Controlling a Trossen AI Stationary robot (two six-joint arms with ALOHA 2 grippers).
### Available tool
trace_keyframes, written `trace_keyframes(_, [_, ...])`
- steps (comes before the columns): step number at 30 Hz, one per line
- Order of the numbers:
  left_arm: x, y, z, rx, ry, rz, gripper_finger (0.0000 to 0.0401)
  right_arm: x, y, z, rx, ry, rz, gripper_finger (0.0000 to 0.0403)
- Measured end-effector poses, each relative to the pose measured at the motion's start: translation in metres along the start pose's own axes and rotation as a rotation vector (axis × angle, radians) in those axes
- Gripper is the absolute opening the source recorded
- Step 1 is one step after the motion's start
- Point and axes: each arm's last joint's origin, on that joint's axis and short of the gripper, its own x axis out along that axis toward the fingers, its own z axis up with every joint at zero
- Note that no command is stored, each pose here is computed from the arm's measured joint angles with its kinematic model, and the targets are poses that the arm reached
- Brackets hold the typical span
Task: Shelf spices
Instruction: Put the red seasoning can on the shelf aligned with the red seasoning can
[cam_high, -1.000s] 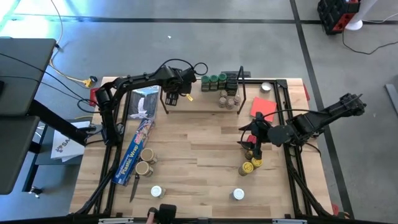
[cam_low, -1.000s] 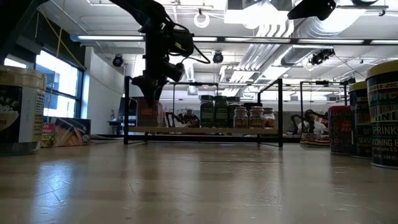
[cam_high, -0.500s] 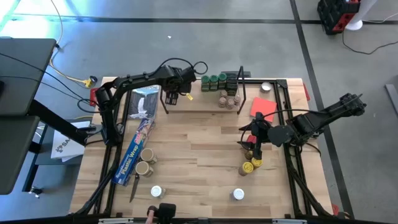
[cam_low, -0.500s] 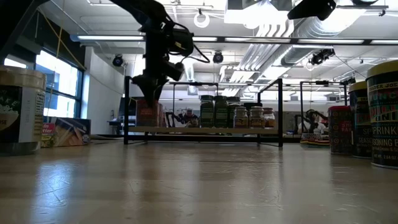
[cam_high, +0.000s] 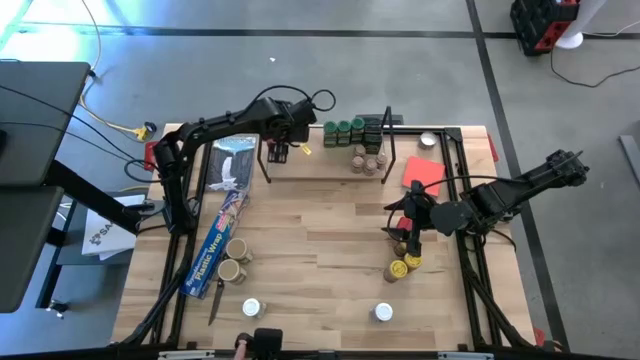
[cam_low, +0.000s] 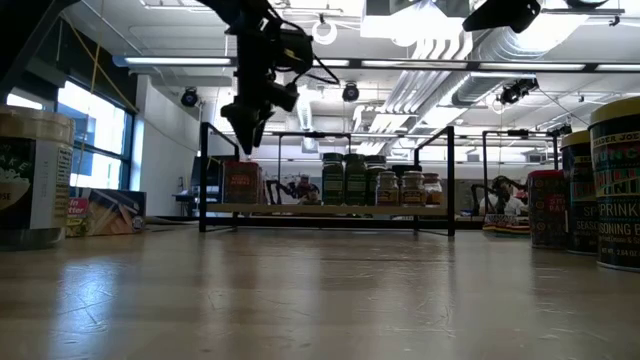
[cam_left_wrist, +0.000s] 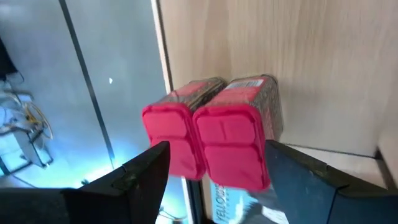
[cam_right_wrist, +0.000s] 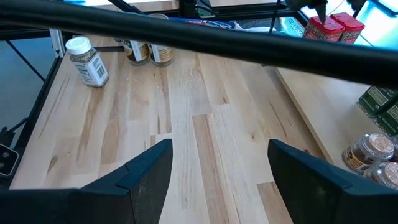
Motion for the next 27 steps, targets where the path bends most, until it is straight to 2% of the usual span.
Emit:
trace_keyframes(5, [-0.024,-0.002,-0.001,-0.104,-0.019,-0.003,0.0258,0.000,-0.001,0.000,-0.001,-0.007,-0.042,0.0258])
trace_keyframes(10, [-0.054,-0.012,-0.003,-0.244,-0.159,-0.036,0.0257,-0.002,-0.005,-0.002,0.010,-0.005,-0.112,0.0258])
trace_keyframes(14, [-0.079,-0.032,-0.002,-0.356,-0.263,-0.014,0.0257,-0.009,-0.016,-0.013,0.099,0.083,-0.179,0.0258])
trace_keyframes(17, [-0.100,-0.059,0.000,-0.418,-0.352,0.029,0.0257,-0.015,-0.029,-0.026,0.222,0.213,-0.238,0.0258])
trace_keyframes(20, [-0.119,-0.093,0.004,-0.474,-0.463,0.071,0.0257,-0.015,-0.038,-0.038,0.306,0.390,-0.245,0.0258])
trace_keyframes(27, [-0.146,-0.178,0.013,-0.507,-0.670,0.090,0.0257,0.016,-0.038,-0.045,0.284,0.621,-0.221,0.0258])
